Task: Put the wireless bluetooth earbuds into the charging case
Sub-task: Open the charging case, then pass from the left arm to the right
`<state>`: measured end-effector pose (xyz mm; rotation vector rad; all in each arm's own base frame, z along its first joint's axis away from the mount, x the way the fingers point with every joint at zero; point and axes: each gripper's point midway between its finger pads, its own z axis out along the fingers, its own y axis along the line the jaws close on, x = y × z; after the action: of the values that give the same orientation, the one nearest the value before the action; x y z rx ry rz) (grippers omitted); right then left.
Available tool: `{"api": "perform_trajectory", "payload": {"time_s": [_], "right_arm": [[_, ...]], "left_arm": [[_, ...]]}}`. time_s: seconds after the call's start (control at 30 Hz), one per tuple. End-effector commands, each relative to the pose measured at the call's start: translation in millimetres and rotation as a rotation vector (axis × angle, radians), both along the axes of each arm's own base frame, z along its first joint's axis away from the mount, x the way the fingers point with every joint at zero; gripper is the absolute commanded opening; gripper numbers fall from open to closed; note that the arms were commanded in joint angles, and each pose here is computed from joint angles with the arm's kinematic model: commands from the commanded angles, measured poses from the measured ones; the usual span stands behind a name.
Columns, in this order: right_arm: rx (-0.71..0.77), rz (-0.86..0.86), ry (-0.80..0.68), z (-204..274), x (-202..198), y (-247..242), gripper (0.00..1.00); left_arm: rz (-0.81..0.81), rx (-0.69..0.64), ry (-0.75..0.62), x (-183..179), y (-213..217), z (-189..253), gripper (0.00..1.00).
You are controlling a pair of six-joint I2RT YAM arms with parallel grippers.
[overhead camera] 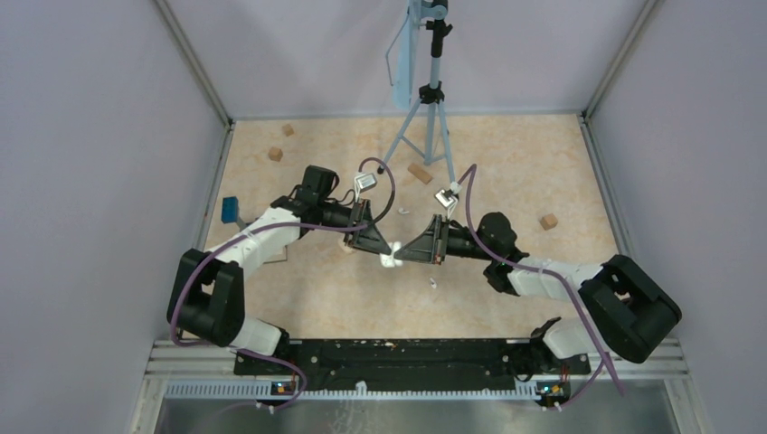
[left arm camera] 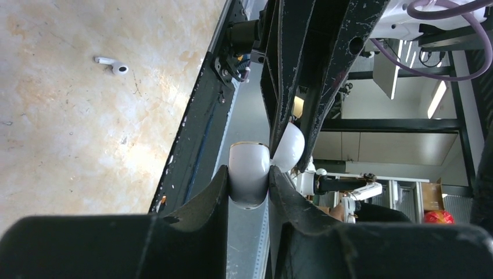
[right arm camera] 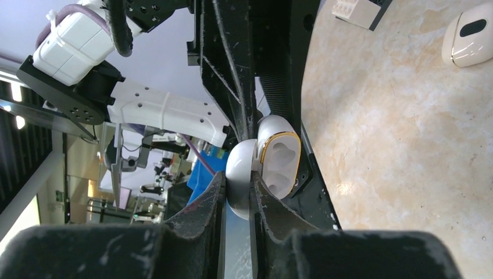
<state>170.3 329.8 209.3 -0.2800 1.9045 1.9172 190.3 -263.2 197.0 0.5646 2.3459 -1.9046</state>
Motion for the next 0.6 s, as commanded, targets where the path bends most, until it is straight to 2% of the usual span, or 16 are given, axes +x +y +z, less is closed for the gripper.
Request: {"api": "perform_trajectory", "payload": {"time_s": [0.0, 0.1, 0.23, 0.33, 0.57], "right_arm": [[0.075, 0.034, -0.077, 26.7, -5.4, 6.8, 0.00], [0.047, 0.010, -0.053, 20.9, -1.9, 6.5, 0.00], [0.006, -0.024, -0.056, 16.0, 2.3, 4.5, 0.00], [-0.056, -0.059, -0.045, 8.1, 7.2, 2.2, 0.00], [-0.346, -0.257, 0.066, -33.2, 33.5, -17.6, 0.00]], "left_arm": [[0.003, -0.027, -0.115, 10.5, -4.1, 17.4, 0.37], [0.020, 0.011, -0.130, 15.9, -3.0, 14.0, 0.57], [0.026, 0.114, -0.143, 21.8, 8.4, 3.7, 0.72], [0.068, 0.160, -0.169, 32.5, 18.2, 4.6, 0.79], [0.182, 0.232, -0.177, 49.2, 24.8, 6.6, 0.81]]}}
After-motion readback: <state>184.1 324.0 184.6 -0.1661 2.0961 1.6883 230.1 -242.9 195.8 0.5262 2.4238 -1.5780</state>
